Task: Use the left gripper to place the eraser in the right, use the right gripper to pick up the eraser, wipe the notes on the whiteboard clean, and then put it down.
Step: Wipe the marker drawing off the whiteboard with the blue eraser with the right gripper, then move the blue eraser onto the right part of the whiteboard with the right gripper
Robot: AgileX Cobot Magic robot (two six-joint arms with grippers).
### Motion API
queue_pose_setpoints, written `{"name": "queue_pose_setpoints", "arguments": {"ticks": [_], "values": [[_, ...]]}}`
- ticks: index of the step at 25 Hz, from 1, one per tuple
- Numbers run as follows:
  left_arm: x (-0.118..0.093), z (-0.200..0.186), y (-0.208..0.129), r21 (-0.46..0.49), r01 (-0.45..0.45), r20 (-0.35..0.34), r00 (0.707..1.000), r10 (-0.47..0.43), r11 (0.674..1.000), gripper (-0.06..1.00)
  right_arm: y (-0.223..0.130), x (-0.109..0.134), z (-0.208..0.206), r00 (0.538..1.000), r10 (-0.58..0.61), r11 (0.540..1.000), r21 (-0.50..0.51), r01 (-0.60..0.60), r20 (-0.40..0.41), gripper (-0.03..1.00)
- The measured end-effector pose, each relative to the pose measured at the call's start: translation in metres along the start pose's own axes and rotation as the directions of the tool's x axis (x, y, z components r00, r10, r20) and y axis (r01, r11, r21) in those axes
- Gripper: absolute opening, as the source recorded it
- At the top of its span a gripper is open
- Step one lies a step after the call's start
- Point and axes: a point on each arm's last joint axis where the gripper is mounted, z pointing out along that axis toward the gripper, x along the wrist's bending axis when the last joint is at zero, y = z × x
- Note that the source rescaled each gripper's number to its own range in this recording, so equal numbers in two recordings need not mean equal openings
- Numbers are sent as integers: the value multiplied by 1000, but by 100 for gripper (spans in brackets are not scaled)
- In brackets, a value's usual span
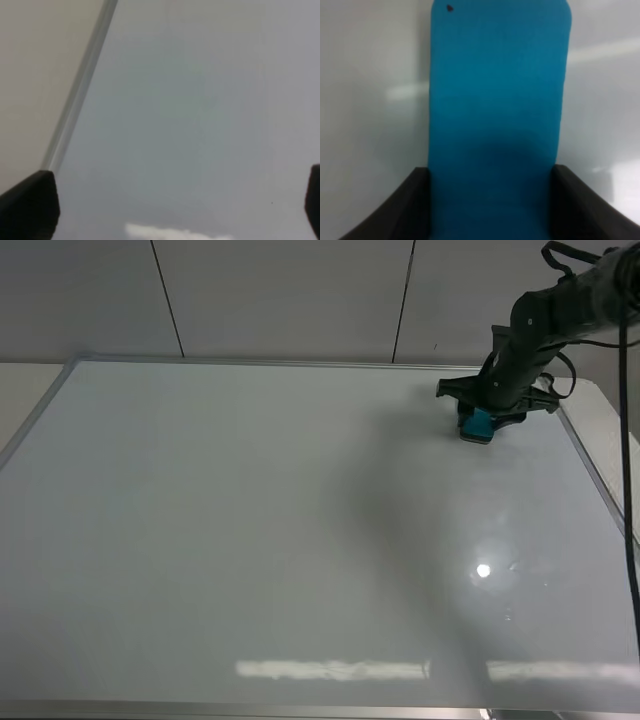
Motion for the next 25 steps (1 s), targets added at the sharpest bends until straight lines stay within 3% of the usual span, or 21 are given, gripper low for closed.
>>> {"name": "queue_pose_setpoints", "arguments": {"ticks": [11, 18, 25], "values": [[0, 0, 0, 0, 0, 0, 1000, 0, 1000, 100, -28, 40, -22, 997, -64, 996, 61, 67, -43, 0], [0, 0, 0, 0, 0, 0, 1000, 0, 1000, 100, -67, 19, -85, 993, -98, 995, 13, 99, -70, 0], [0, 0, 0, 0, 0, 0, 1000, 0, 1000, 100, -130, -10, -102, 981, -185, 979, 79, 189, -58, 0]]}}
